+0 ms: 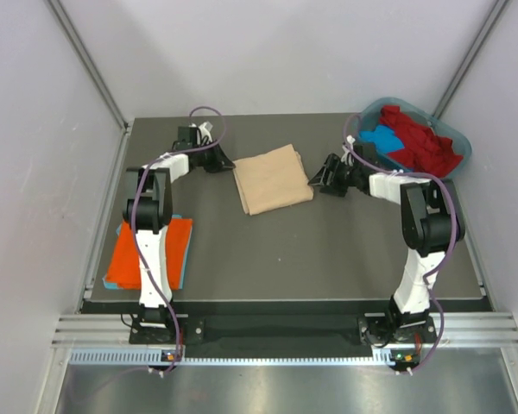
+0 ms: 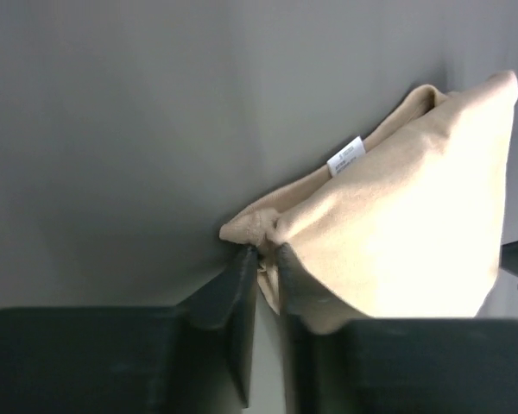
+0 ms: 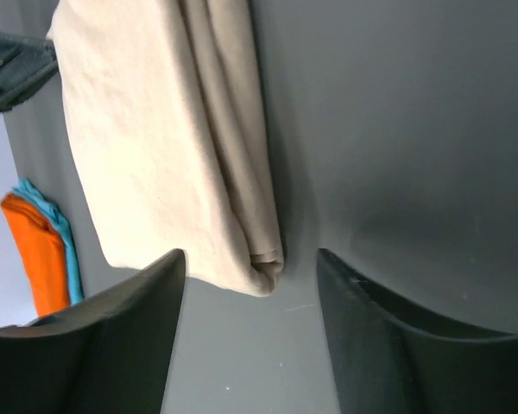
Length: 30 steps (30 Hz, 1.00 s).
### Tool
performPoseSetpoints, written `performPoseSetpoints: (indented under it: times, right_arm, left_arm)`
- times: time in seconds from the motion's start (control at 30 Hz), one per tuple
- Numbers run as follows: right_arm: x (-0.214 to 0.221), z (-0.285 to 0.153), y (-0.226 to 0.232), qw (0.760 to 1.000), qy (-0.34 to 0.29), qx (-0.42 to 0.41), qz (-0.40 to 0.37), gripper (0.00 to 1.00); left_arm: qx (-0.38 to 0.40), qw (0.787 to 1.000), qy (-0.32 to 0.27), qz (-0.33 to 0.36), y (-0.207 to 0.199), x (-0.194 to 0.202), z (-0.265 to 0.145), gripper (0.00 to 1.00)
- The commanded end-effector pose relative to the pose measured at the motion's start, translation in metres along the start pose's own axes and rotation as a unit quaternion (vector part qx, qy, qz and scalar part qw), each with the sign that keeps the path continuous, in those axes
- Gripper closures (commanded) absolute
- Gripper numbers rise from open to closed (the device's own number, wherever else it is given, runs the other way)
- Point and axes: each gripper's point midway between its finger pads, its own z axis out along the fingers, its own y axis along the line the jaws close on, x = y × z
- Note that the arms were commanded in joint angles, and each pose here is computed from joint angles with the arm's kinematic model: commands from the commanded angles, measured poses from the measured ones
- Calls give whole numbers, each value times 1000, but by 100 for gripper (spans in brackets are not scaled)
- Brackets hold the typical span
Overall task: Fold and stack the t-shirts
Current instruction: Fold the tshirt, then neatly place the folded tshirt to the corner
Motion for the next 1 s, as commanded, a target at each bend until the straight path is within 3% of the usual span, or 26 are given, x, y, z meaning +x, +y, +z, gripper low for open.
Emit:
performPoseSetpoints:
  times: [0.0,0.07,0.17,0.23,0.4,0.73,0.83,0.87,0.93,0.97]
  right_arm:
    - [6,7,11,999,5,-20,-35,44]
    - [9,6,8,999,6,-18,-40,48]
    - [14,5,7,998,15,-23,-55,52]
    - [15,6,10,997,24,-37,-67,61]
    - [14,-4,0,996,38,-21,-76,100]
    - [27,-40,-40,993,66,38,-86,100]
    - [26,-46,-45,992,66,49,-92,99]
    - [24,-47,-44,992,65,46,-95,96]
    - [24,-47,-42,992,65,43,-94,93]
    - [21,-48,-41,993,63,41,-95,91]
  left_arm:
    - [-32,998,38,-28,24,39,10,85]
    - [-40,998,39,-35,26,43,8,94]
    - [-40,997,43,-48,25,50,4,98]
    - [-40,997,48,-50,22,56,2,100]
    - [-43,995,61,-60,5,73,-8,100]
    - [-97,987,86,-91,-21,120,-42,100]
    - [-118,987,60,-88,-19,113,-54,79]
    - [-123,988,43,-84,-21,105,-57,63]
    - [-122,989,28,-84,-24,99,-60,47]
    - [-89,993,7,-73,-39,86,-61,45]
